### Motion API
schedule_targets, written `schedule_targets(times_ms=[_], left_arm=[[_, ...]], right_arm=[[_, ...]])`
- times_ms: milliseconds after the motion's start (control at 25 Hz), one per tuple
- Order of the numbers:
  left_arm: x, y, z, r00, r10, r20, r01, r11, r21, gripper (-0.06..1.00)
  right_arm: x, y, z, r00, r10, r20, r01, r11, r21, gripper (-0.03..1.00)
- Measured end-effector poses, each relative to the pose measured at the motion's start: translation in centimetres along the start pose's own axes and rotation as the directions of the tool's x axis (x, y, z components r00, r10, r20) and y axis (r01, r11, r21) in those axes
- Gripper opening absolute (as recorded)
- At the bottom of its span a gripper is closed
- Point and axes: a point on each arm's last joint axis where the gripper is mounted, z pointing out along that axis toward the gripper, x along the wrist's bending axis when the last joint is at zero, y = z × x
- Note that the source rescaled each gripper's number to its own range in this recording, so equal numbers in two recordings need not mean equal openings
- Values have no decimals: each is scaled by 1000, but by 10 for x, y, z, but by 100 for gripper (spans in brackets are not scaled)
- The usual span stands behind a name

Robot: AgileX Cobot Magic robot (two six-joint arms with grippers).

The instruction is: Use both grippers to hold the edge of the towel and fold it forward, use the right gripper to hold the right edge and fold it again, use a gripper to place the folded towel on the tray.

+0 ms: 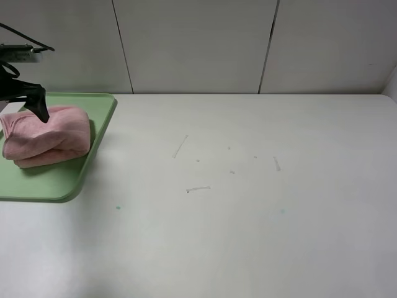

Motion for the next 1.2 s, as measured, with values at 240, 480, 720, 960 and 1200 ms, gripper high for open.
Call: schedule_targets(times_ms=[240,480,720,960,1200], left_arm=[[0,-9,-30,1000,-7,-4,7,1000,-22,100],[-3,-37,-59,1000,-13,-8,13,998,-59,100],[-7,-69,-88,1000,-26,2,27,994,-109,100],[-15,-116,-107,999,-39,22,41,990,-135,100],[-24,-169,-121,997,-54,51,63,974,-219,100]], right_arm=[[0,0,0,1000,0,0,0,1000,0,100],[0,0,0,1000,0,0,0,1000,0,100],[0,0,0,1000,0,0,0,1000,0,100],[0,0,0,1000,0,0,0,1000,0,100],[0,0,0,1000,0,0,0,1000,0,100]])
